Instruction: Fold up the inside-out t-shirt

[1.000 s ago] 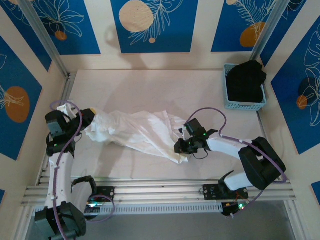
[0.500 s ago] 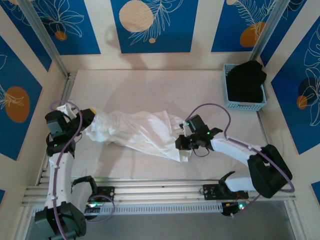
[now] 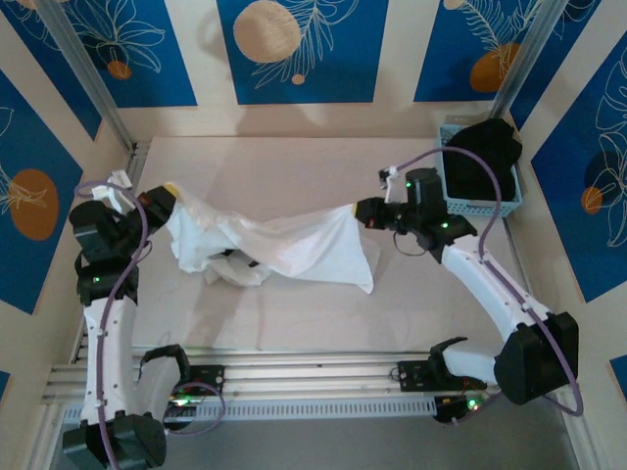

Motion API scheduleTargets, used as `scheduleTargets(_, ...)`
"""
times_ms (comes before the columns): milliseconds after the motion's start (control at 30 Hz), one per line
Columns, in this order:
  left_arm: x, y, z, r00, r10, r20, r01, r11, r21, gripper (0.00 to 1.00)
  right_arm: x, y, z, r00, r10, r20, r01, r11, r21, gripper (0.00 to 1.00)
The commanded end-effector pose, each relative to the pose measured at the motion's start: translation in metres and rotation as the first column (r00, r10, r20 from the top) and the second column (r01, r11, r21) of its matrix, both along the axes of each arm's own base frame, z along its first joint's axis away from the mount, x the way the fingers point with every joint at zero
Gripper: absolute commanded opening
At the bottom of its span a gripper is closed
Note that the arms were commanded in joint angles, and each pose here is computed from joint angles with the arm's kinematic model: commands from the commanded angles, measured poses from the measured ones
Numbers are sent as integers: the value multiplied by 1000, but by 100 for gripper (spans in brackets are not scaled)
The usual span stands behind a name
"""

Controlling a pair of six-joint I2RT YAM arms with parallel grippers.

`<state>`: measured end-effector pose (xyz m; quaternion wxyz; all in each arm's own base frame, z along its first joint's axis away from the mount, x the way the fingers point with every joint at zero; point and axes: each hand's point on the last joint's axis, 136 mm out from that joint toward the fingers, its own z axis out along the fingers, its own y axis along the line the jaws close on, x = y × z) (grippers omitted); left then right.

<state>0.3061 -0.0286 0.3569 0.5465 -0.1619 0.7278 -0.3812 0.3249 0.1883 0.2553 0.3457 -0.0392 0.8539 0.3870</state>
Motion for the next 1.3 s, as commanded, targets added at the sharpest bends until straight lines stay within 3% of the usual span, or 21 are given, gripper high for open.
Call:
scheduleTargets(0,-22,1,79,985,31,169,-50,993,111,0,-15,-25,90,978,-32,207,29,999,18,0)
scheduleTargets(233,-84,3,208,897,96,432,-229,936,268,0,-78,-84,215,824,-182,536,210,978,9,0)
scheduleTargets(367,-98,9,238,865,132,483,-307,902,304,0,-110,-107,254,716,-243,655,314,949,9,0)
scheduleTargets(467,-84,18,240,870,160,467,-333,889,315,0,-118,-116,268,671,-260,694,356,934,6,0)
scheduleTargets(633,-13,29,194,925,148,349,-257,922,291,0,-85,-113,252,698,-249,671,366,930,-35,0)
scheduleTargets(800,67,40,135,965,159,210,-223,918,327,0,-11,-115,218,740,-262,620,401,911,-94,0)
scheduleTargets(900,98,36,126,972,140,186,-199,917,347,0,23,-116,211,758,-268,594,399,911,-98,0)
scheduleTargets(1067,106,27,151,966,110,235,-186,925,331,0,43,-119,223,747,-274,605,408,908,-92,0)
scheduleTargets(1267,53,24,211,911,134,390,-261,920,293,0,15,-129,253,700,-283,655,432,899,-73,0)
